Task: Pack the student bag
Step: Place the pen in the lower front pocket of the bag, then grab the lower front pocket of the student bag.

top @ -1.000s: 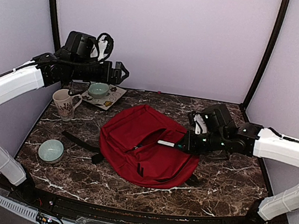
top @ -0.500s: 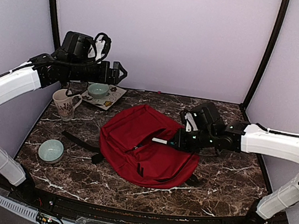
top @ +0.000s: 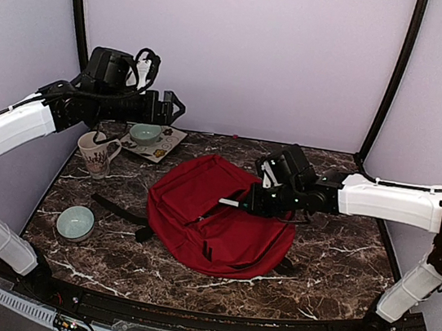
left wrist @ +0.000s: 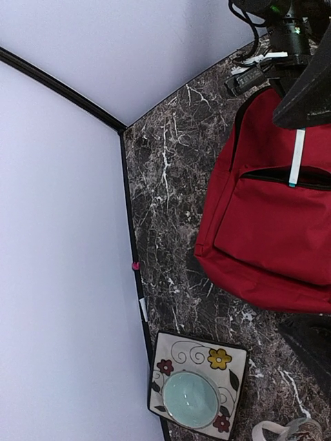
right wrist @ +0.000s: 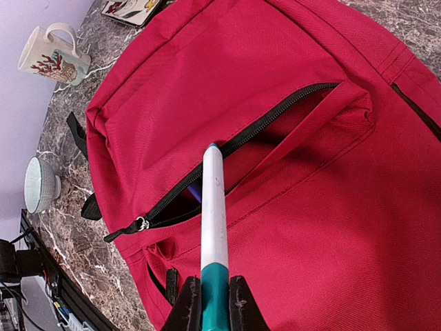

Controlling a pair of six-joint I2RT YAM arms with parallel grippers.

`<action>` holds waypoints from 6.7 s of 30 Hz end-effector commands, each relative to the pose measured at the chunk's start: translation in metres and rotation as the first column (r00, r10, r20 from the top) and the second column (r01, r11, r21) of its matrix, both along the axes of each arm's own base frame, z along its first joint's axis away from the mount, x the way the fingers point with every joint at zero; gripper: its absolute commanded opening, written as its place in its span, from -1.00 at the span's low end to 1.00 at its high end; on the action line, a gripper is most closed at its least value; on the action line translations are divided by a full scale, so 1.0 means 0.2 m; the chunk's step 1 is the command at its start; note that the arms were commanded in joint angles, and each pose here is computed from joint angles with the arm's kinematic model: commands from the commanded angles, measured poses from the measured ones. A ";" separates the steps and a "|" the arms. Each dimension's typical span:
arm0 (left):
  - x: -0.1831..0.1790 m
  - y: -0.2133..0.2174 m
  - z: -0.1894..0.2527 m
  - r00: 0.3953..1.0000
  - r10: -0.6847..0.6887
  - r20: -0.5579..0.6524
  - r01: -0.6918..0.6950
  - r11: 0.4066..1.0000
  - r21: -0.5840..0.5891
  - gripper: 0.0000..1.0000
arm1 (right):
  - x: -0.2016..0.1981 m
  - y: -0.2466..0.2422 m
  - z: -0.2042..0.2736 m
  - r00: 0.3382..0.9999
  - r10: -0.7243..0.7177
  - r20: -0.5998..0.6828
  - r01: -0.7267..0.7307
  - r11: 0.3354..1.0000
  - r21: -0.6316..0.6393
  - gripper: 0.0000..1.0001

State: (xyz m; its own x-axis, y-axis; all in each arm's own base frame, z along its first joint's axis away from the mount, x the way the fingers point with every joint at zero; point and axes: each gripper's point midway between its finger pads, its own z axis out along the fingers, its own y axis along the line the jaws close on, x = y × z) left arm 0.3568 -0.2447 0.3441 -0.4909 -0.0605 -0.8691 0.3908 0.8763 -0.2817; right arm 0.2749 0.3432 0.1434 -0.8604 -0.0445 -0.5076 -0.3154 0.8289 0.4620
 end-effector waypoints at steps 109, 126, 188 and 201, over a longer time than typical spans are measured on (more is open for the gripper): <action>0.05 -0.05 -0.43 0.985 -0.015 -0.171 0.029 0.996 0.083 0.86 | 0.45 -0.30 0.31 0.997 -0.072 0.030 0.072 0.997 0.003 0.99; 0.00 0.03 -0.43 0.986 0.029 -0.165 -0.010 0.993 0.120 0.87 | 0.25 -0.09 0.35 0.959 0.182 0.219 -0.154 0.978 -0.137 0.82; -0.31 0.33 -0.48 0.968 0.128 -0.217 -0.094 0.983 0.159 0.87 | -0.07 0.74 -0.16 0.449 0.766 0.459 -0.157 0.574 -0.804 -1.00; -0.33 0.25 -0.54 0.971 0.037 -0.234 -0.007 0.992 0.128 0.86 | 0.12 0.54 0.07 0.668 0.476 0.572 -0.243 0.866 -0.436 -1.00</action>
State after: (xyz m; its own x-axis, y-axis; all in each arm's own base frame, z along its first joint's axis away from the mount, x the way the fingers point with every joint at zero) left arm 0.2913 -0.1854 0.2363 -0.6875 0.0190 -0.7259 0.2577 0.9410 -0.2195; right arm 0.2849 0.4524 0.1326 -0.1128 -0.6959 -0.7092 -0.7372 0.5372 -0.4098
